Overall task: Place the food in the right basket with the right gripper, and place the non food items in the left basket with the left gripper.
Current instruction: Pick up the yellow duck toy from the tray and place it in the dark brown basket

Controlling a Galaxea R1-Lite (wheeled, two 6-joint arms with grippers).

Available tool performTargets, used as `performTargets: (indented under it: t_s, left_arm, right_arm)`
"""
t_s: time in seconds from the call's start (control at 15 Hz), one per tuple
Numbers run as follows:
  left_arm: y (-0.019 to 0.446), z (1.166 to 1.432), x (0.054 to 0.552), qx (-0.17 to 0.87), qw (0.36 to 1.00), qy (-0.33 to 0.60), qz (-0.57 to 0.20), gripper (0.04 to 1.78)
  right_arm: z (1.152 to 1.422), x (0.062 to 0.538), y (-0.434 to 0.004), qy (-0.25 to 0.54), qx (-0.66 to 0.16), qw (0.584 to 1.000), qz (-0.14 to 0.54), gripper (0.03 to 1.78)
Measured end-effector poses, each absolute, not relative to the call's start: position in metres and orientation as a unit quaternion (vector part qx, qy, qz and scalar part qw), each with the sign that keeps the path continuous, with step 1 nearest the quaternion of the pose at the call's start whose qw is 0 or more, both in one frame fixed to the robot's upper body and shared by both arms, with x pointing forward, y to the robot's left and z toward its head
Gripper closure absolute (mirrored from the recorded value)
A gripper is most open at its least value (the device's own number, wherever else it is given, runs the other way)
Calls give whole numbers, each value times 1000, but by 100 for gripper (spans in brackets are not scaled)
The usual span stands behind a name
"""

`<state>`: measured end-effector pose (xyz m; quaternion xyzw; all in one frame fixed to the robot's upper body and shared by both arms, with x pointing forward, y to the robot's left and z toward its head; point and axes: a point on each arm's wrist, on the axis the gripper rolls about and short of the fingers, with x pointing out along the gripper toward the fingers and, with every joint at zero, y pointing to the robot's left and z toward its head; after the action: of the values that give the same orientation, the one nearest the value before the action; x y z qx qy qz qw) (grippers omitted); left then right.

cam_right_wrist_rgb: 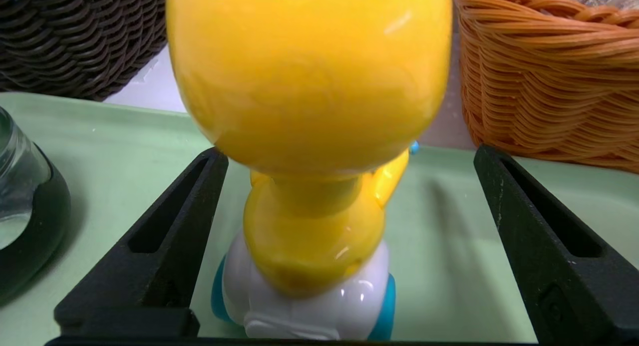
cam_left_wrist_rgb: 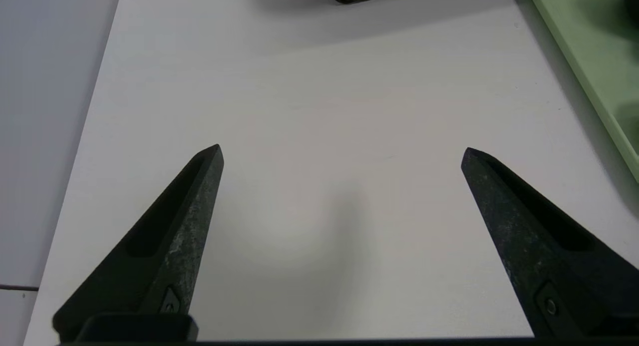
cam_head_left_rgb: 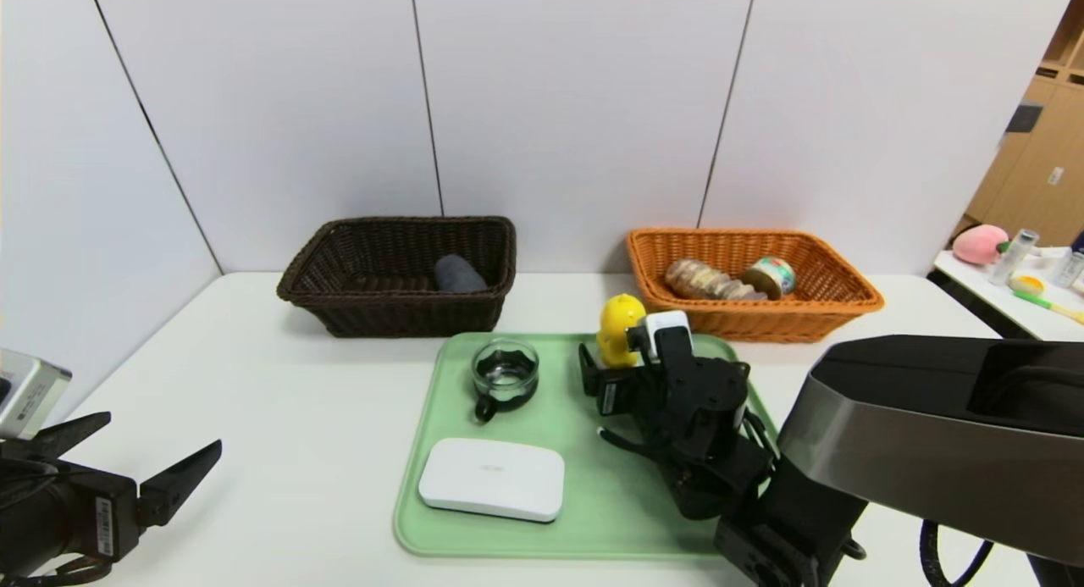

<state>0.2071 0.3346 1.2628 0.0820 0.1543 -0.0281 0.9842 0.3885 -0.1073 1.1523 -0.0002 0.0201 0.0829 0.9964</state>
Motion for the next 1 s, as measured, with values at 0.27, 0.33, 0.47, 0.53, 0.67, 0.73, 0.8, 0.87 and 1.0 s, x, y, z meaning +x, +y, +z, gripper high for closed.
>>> performTargets:
  t_s: [0.27, 0.33, 0.47, 0.53, 0.67, 0.73, 0.8, 0.87, 1.0]
  left_arm:
    - [335, 1263, 207, 81, 984, 154, -28, 13]
    - [335, 1263, 207, 82, 984, 154, -28, 13]
    - [335, 1263, 207, 82, 984, 153, -29, 13]
    - [335, 1264, 208, 82, 984, 153, -28, 13]
    - [335, 1263, 208, 82, 984, 153, -28, 13]
    - [335, 1263, 207, 81, 984, 154, -28, 13]
    - [335, 1263, 208, 82, 984, 155, -28, 13]
    - [335, 1263, 208, 81, 984, 156, -28, 13]
    - [335, 1262, 208, 81, 984, 156, -28, 13]
  right_arm:
    - [1151, 391, -105, 17, -1, 996, 84, 81]
    - [1151, 391, -105, 18, -1, 996, 84, 92]
    - [1150, 391, -105, 18, 0, 996, 84, 95]
    - [1150, 391, -104, 18, -1, 996, 84, 95]
    - [1149, 391, -104, 19, -1, 996, 84, 95]
    - [1149, 391, -104, 19, 0, 996, 85, 95]
    - [1150, 390, -104, 18, 0, 996, 86, 95]
    - [1152, 389, -103, 17, 0, 996, 87, 95]
    - [1163, 383, -101, 8, 6, 995, 96, 112]
